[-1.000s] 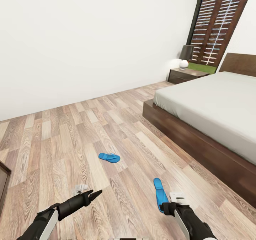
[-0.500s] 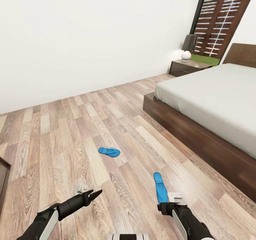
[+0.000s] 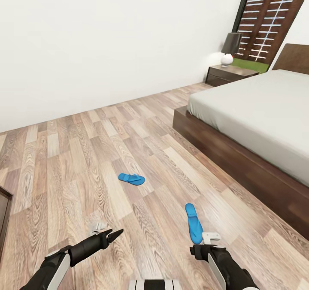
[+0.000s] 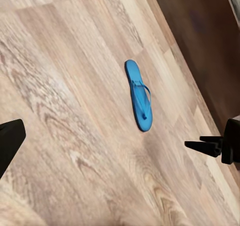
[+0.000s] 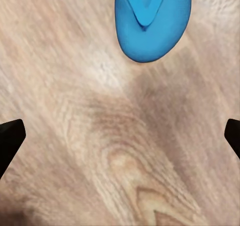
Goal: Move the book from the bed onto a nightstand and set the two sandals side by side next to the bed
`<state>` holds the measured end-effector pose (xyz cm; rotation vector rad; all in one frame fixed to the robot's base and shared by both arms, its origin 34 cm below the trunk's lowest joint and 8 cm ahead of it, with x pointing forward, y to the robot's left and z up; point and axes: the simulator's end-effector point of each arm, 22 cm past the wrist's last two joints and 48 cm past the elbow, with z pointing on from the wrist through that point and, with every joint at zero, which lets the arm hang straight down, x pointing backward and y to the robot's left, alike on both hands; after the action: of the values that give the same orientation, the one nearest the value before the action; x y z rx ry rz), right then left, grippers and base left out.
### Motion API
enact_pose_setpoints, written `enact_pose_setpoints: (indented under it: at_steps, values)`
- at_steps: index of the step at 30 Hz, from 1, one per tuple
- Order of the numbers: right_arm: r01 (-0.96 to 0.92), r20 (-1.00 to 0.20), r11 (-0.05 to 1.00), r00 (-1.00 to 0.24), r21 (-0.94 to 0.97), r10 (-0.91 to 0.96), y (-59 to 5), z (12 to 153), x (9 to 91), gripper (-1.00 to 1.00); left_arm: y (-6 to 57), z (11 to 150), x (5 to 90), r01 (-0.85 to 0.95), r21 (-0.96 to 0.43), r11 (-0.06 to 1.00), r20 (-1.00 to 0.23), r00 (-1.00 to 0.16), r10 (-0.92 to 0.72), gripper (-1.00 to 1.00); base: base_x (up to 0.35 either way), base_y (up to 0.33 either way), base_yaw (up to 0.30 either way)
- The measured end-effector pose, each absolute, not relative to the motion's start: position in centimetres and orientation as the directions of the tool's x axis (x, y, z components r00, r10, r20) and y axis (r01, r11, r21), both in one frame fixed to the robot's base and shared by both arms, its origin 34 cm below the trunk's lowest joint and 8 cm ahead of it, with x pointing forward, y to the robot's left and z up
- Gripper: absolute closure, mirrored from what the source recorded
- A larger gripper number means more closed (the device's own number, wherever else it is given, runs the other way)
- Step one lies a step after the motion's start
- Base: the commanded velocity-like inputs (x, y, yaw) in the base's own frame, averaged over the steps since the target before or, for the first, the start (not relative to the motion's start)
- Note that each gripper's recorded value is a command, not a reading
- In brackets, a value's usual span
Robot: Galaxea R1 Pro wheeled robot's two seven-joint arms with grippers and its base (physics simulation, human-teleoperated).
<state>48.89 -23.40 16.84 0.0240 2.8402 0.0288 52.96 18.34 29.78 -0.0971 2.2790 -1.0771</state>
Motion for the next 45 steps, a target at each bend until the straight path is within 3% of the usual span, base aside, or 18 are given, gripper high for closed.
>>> enact_pose_setpoints:
  at_steps: [24,45]
  values:
    - [0.014,-0.298,1.0,-0.954,0.022,0.02,-23.4,16.9,48.9,-1.0,18.3,29.7,52.9,0.185,-0.72,0.669,-0.495,-0.813,-0.308,-1.0,0.276,-0.024,0.0]
    - [0.014,-0.263,1.0,-0.965,0.022,0.02,-23.4,15.3,47.7,-1.0,18.4,28.0,52.2,0.158,-0.727,0.668,-0.464,-0.83,-0.309,-1.0,0.02,-0.006,0.0]
